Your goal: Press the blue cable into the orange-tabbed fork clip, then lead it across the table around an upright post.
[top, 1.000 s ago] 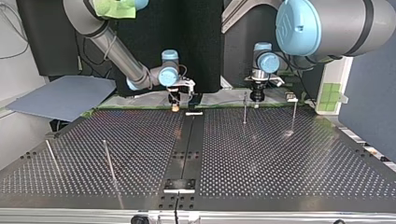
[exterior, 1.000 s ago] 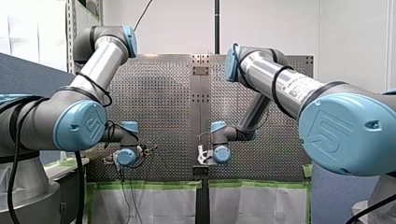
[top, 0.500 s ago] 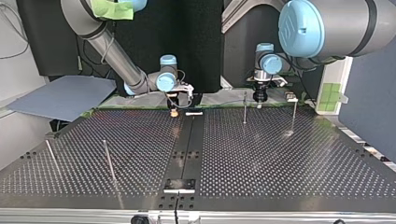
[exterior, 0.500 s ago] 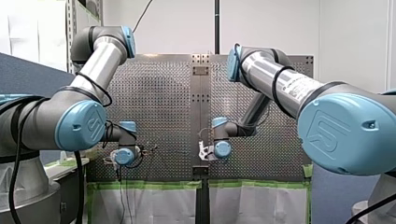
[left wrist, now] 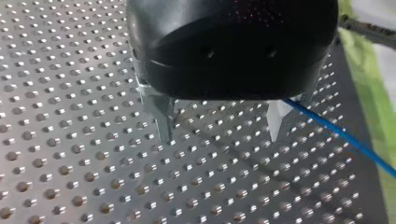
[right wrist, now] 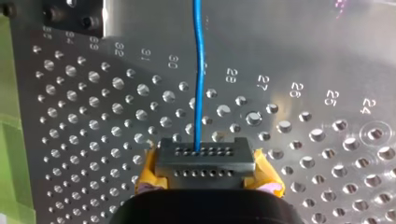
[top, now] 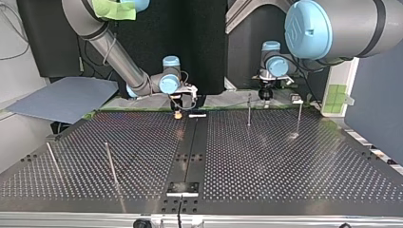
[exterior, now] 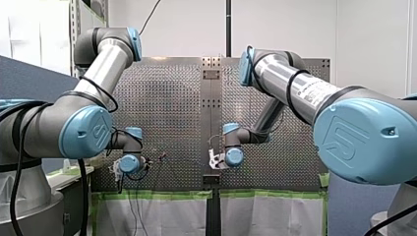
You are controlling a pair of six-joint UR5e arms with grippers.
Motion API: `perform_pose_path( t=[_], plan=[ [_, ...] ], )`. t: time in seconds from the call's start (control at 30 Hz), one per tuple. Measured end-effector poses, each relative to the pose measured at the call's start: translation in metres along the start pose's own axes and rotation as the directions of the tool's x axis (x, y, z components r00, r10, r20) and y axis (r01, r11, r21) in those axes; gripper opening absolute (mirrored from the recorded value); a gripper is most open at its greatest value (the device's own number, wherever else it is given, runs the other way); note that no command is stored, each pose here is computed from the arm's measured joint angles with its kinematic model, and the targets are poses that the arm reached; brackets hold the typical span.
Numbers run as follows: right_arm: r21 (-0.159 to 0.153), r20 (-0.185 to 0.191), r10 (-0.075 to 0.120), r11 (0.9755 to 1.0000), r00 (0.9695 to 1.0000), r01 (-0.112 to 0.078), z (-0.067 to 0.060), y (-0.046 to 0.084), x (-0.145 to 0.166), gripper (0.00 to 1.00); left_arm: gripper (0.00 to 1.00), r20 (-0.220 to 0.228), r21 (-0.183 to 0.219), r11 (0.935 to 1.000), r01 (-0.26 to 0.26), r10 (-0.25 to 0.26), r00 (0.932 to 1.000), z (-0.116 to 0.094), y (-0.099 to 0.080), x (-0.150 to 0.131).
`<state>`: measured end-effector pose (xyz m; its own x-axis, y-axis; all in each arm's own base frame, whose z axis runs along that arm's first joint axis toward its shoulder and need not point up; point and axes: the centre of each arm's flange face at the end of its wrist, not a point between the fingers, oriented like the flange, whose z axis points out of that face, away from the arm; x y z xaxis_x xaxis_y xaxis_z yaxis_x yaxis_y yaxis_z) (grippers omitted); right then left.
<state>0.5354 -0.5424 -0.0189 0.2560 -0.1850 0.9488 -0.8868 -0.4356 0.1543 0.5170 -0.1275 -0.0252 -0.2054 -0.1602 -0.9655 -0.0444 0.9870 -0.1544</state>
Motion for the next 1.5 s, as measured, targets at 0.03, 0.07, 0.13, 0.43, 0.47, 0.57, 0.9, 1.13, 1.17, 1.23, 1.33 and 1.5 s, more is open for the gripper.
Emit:
perform_pose_path(
  t=[0.03, 0.07, 0.13, 0.43, 0.47, 0.57, 0.9, 1.13, 1.17, 1.23, 1.33, 1.5],
  plan=[
    [0.0, 0.002, -0.001, 1.0, 1.0, 0.001, 0.0, 0.0, 0.0, 0.0, 1.0, -0.013, 0.006, 1.0, -0.004, 0.004, 0.9999, -0.001, 0.0, 0.001],
    [0.001, 0.004, -0.001, 1.0, 1.0, 0.001, -0.001, 0.0, 0.0, 0.0, 1.0, -0.024, 0.012, 0.9999, -0.008, 0.008, 0.9997, -0.002, -0.001, 0.002],
    [0.002, 0.006, -0.002, 1.0, 1.0, 0.002, -0.001, -0.001, 0.0, 0.0, 1.0, -0.051, 0.028, 0.9994, -0.02, 0.021, 0.9985, -0.006, -0.002, 0.005],
    [0.003, 0.012, -0.004, 1.0, 0.9999, 0.004, -0.002, -0.001, -0.001, 0.0, 1.0, -0.091, 0.09, 0.9957, 0.019, -0.011, 0.9958, -0.034, -0.009, -0.006],
    [0.003, 0.013, -0.004, 1.0, 0.9999, 0.004, -0.002, -0.001, -0.001, 0.0, 1.0, -0.097, 0.097, 0.9949, 0.026, -0.016, 0.9952, -0.038, -0.01, -0.007],
    [0.004, 0.014, -0.005, 1.0, 0.9999, 0.005, -0.002, -0.002, -0.001, 0.0, 1.0, -0.12, 0.112, 0.9931, 0.034, -0.02, 0.9926, -0.052, -0.014, -0.011],
    [0.006, 0.022, -0.004, 1.0, 0.9998, 0.004, -0.003, -0.002, -0.002, 0.0, 1.0, -0.106, 0.158, 0.9874, -0.014, 0.031, 0.9938, -0.083, -0.023, -0.026],
    [0.008, 0.022, -0.001, 1.0, 0.9998, 0.001, -0.004, -0.003, -0.003, 0.0, 1.0, -0.094, 0.177, 0.9829, -0.052, 0.069, 0.9932, -0.086, -0.029, -0.027],
    [0.008, 0.022, 0.0, 1.0, 0.9998, 0.0, -0.004, -0.003, -0.003, 0.0, 1.0, -0.093, 0.178, 0.9825, -0.053, 0.071, 0.9931, -0.087, -0.03, -0.027],
    [0.008, 0.022, 0.0, 1.0, 0.9998, 0.0, -0.004, -0.003, -0.003, 0.0, 1.0, -0.092, 0.182, 0.9816, -0.057, 0.074, 0.993, -0.087, -0.032, -0.026],
    [0.008, 0.022, 0.001, 1.0, 0.9998, -0.001, -0.004, -0.003, -0.002, 0.0, 1.0, -0.091, 0.188, 0.9804, -0.059, 0.077, 0.9928, -0.088, -0.035, -0.026],
    [0.009, 0.022, 0.002, 1.0, 0.9998, -0.002, -0.003, -0.003, -0.003, 0.0, 1.0, -0.089, 0.192, 0.9795, -0.059, 0.078, 0.993, -0.089, -0.037, -0.026]
  ],
)
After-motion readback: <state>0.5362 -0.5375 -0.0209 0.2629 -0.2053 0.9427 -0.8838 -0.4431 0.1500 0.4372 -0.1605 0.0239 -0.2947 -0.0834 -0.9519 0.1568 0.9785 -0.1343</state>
